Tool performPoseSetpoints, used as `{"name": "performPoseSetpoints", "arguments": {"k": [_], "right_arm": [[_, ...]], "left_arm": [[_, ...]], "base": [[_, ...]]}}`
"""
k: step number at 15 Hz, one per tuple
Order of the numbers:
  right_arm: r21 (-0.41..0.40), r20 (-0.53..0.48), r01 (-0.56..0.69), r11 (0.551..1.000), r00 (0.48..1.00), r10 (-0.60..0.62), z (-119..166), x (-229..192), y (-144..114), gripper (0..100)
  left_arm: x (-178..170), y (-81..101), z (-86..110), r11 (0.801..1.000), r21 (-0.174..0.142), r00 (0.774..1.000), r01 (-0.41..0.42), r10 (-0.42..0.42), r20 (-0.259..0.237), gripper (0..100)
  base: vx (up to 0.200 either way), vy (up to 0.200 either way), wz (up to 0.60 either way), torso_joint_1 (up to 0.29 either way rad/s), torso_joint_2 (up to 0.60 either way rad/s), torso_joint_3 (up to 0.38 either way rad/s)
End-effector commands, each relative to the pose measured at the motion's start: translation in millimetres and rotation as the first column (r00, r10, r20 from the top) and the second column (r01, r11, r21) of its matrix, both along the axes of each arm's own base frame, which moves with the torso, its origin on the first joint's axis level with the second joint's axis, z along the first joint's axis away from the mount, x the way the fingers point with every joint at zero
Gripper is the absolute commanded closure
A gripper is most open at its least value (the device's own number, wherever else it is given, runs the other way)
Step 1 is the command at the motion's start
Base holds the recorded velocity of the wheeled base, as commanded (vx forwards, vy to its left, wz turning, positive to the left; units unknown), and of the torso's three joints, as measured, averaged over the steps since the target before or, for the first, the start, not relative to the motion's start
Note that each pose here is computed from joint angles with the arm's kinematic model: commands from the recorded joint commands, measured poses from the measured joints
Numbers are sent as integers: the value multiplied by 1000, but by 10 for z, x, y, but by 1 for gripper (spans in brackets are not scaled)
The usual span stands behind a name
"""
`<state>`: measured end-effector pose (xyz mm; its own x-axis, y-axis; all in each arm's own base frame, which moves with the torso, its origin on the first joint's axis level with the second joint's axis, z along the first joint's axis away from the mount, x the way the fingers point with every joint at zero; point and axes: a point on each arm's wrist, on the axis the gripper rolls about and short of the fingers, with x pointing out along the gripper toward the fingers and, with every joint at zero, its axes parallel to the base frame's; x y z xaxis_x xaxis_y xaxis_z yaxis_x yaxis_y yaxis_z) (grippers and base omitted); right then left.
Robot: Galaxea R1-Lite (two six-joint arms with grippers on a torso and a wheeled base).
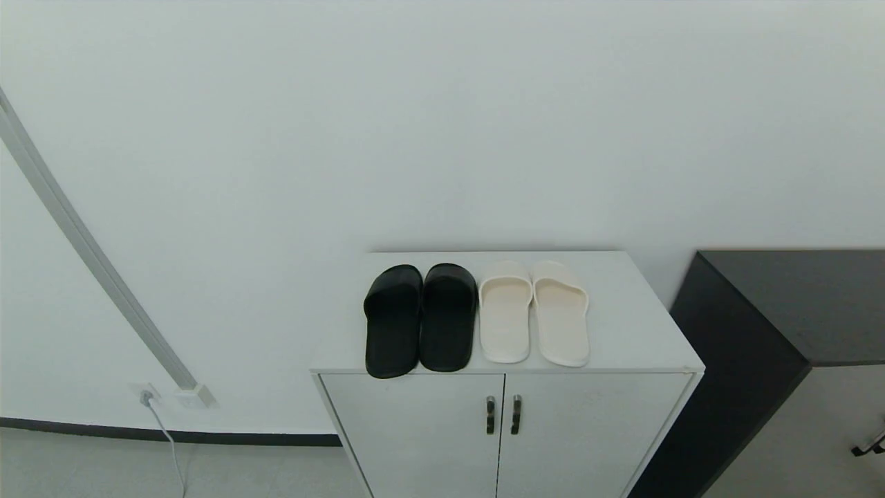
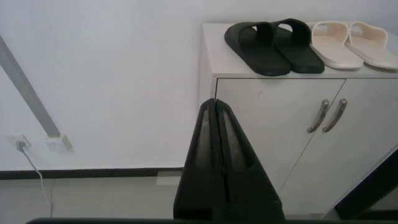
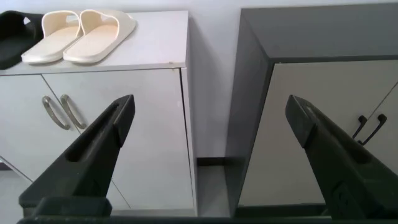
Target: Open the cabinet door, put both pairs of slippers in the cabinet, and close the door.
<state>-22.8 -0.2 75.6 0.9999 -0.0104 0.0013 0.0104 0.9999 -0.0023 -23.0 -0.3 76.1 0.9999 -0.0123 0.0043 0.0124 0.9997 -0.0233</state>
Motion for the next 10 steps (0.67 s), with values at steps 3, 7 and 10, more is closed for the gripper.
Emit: {"name": "performPoseSetpoints", "arguments": {"k": [3, 7, 10], "right_arm": [[8, 3, 3, 1000, 1000, -3, 6, -1, 0, 0], [209, -47, -74, 975, 995, 85, 781, 21, -7, 0], [144, -270, -129, 981, 949, 165, 503, 338, 28, 0]], "left_arm": [[1, 0, 0, 1000, -1, 1000, 0, 0, -1, 100], [1, 1, 0, 1000, -1, 1000, -3, 3, -1, 100], [2, 1, -4, 1000, 0, 1000, -5, 5, -3, 100]], "base": [[0, 0, 0, 0, 0, 0], [0, 0, 0, 0, 0, 0], [0, 0, 0, 0, 0, 0]]}}
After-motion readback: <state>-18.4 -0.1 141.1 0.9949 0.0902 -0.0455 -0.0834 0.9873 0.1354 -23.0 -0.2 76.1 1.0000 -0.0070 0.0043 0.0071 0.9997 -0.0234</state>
